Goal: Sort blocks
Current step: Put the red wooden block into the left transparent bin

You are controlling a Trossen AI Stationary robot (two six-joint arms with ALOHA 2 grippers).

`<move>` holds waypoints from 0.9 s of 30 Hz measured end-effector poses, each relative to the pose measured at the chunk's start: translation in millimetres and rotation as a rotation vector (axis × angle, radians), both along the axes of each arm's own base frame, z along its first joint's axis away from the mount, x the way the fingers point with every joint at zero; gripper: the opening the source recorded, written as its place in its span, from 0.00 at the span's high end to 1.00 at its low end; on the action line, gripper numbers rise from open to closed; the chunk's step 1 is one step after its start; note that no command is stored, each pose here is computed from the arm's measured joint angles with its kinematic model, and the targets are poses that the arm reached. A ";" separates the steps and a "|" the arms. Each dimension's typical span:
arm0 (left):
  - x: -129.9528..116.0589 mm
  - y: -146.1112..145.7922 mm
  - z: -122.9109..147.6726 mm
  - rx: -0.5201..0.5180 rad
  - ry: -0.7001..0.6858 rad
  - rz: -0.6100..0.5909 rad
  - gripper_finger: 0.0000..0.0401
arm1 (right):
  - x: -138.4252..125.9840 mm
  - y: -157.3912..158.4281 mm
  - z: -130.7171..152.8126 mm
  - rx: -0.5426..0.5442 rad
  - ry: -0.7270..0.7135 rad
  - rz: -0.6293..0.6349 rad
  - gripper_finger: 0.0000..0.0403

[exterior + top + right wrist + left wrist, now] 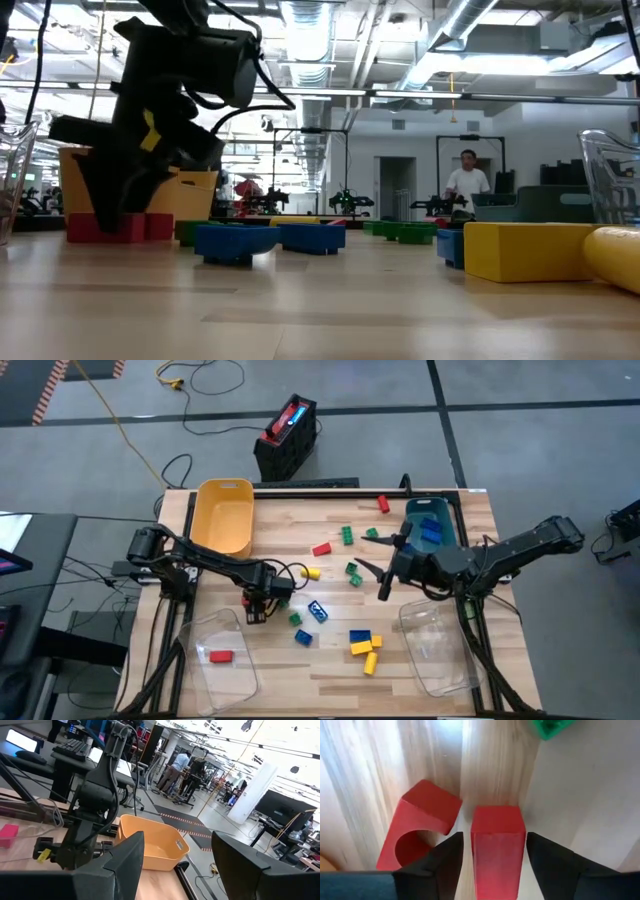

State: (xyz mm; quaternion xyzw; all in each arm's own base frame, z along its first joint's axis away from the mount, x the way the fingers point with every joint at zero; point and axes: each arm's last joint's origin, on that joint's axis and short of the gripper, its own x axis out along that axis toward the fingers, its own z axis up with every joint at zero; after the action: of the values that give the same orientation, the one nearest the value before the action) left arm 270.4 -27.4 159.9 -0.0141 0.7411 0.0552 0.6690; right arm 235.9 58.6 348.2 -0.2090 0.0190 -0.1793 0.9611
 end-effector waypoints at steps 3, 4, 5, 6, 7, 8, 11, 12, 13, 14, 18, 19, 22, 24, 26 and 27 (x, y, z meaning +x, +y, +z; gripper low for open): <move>0.0 -0.1 0.0 -0.004 0.002 -0.037 0.56 | 0.0 0.0 0.0 0.000 0.000 0.000 0.38; -0.2 -0.1 0.0 -0.005 0.004 -0.048 0.60 | 0.0 0.0 0.0 0.000 0.000 0.000 0.38; -0.5 -0.1 0.1 -0.006 0.008 -0.057 0.64 | 0.0 0.0 0.0 0.000 0.000 0.000 0.38; -0.7 0.0 0.1 -0.006 0.011 -0.064 0.67 | 0.0 0.0 0.0 0.000 0.000 0.000 0.38; -1.0 0.0 0.2 -0.007 0.014 -0.068 0.69 | 0.0 0.0 0.0 0.000 0.000 0.000 0.38; -1.5 0.0 0.6 -0.007 0.021 -0.076 0.69 | 0.0 0.0 0.0 0.000 0.000 0.000 0.38; -0.8 0.0 8.7 -0.006 0.053 -0.094 0.69 | 0.0 0.0 0.0 0.000 0.000 0.000 0.38; 0.2 0.2 13.2 0.002 0.062 -0.100 0.69 | 0.0 0.0 0.0 0.000 0.000 0.000 0.38; 1.5 0.2 19.1 0.015 0.073 -0.110 0.69 | 0.0 0.0 0.0 0.000 0.000 0.000 0.38; 3.0 -0.5 25.9 0.028 0.082 -0.125 0.69 | 0.0 0.0 0.0 0.000 0.000 0.000 0.38; 12.7 -9.5 61.9 0.109 0.070 -0.204 0.69 | 0.0 0.0 -0.4 -0.001 0.004 -0.001 0.38; 16.9 -14.1 72.0 0.127 0.037 -0.222 0.69 | 0.0 0.0 -0.4 -0.001 0.005 -0.001 0.38; 28.7 -34.4 103.6 0.160 -0.101 -0.265 0.69 | 0.7 -2.8 -1.0 0.002 0.008 -0.013 0.38; 29.8 -52.4 123.2 0.170 -0.171 -0.288 0.69 | 1.6 -6.4 -2.6 0.011 0.019 -0.028 0.38; 23.5 -68.9 139.8 0.168 -0.188 -0.278 0.69 | 2.4 -10.3 -4.5 0.023 0.032 -0.045 0.38; 17.8 -76.5 146.5 0.160 -0.175 -0.256 0.69 | 2.7 -12.0 -5.4 0.029 0.038 -0.053 0.38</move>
State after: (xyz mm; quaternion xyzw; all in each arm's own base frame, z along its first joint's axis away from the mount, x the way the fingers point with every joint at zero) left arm 288.2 -103.9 306.4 0.1290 0.6688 0.0268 0.7316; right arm 238.7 46.6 342.8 -0.1978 0.0454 -0.2002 0.9585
